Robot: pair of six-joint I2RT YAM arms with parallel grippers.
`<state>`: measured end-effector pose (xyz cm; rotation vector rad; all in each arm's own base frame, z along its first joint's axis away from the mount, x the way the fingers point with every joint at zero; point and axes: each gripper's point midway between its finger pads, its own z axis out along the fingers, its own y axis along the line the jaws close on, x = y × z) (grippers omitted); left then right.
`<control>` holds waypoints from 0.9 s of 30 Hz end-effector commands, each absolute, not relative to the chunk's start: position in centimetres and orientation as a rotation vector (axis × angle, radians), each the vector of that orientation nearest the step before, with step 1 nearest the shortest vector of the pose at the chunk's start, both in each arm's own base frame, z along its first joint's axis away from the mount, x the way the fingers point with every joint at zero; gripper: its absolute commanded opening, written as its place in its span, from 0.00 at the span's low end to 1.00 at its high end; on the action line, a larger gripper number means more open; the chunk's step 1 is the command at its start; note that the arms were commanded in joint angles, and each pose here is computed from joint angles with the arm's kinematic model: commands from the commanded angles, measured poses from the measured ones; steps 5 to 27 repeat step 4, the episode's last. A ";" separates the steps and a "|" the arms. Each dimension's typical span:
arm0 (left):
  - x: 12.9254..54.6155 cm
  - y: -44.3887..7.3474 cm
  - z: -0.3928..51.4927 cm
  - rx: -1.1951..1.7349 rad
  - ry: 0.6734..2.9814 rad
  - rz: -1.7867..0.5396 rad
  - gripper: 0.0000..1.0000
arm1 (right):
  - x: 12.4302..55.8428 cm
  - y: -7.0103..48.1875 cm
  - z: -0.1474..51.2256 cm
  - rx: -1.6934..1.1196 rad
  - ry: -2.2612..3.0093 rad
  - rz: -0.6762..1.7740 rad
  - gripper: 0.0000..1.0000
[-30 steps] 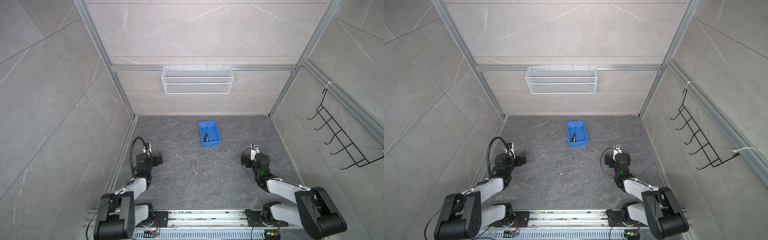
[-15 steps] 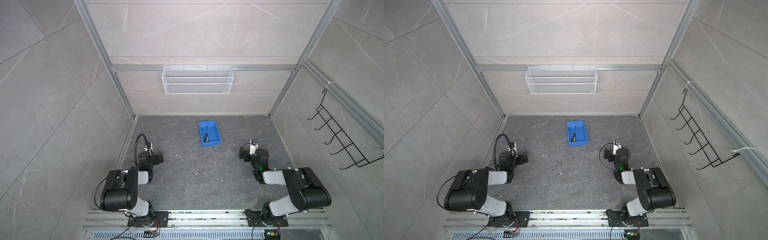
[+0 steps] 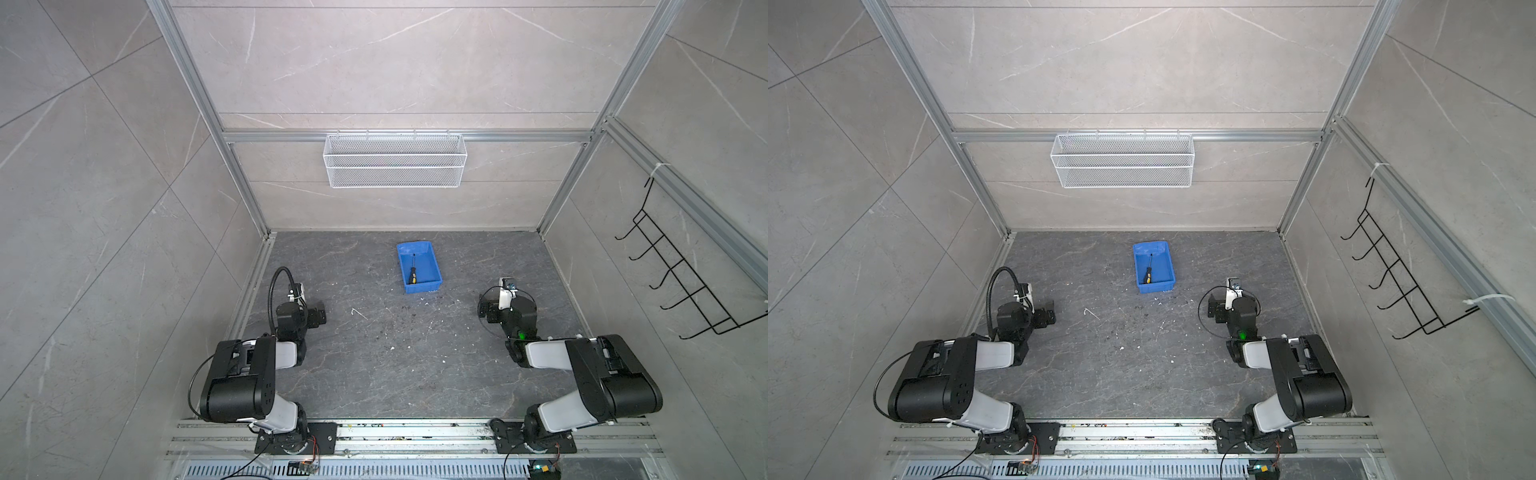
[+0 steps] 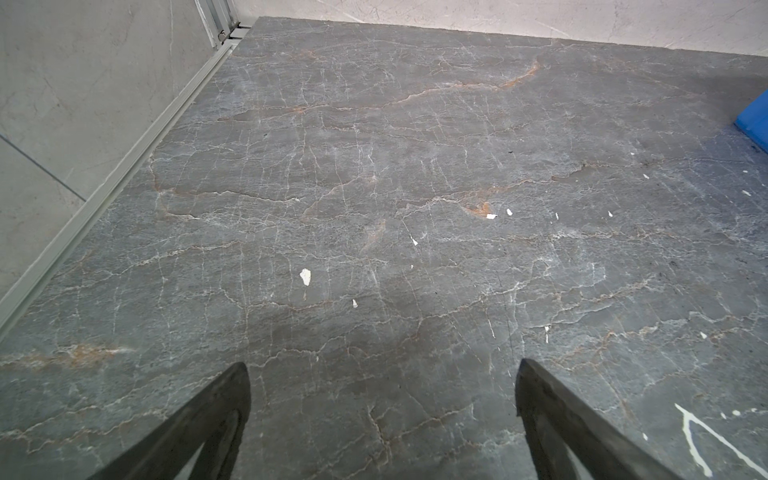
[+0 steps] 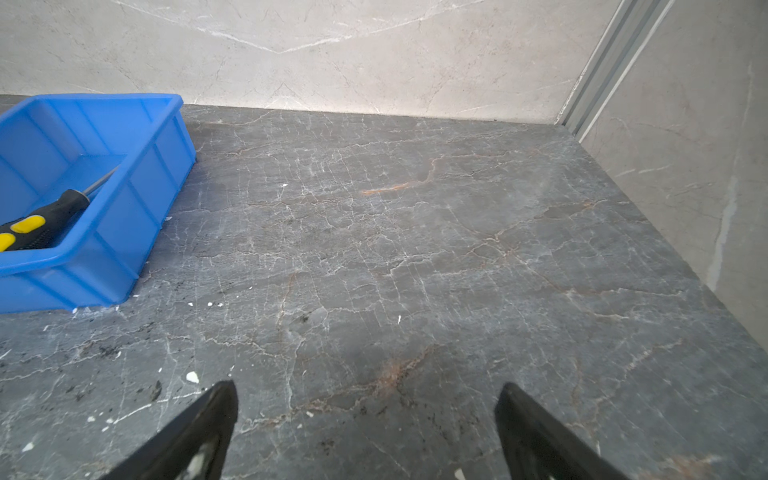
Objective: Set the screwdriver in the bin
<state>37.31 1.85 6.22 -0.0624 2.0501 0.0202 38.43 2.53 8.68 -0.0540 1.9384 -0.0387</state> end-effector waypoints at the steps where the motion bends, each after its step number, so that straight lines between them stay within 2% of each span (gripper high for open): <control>1: 38.5 2.3 8.5 -0.066 1.967 0.042 1.00 | 39.0 2.6 9.2 -0.045 1.927 -0.022 0.99; 27: 38.6 2.3 8.5 -0.065 1.966 0.041 1.00 | 38.9 2.6 9.2 -0.044 1.924 -0.023 0.99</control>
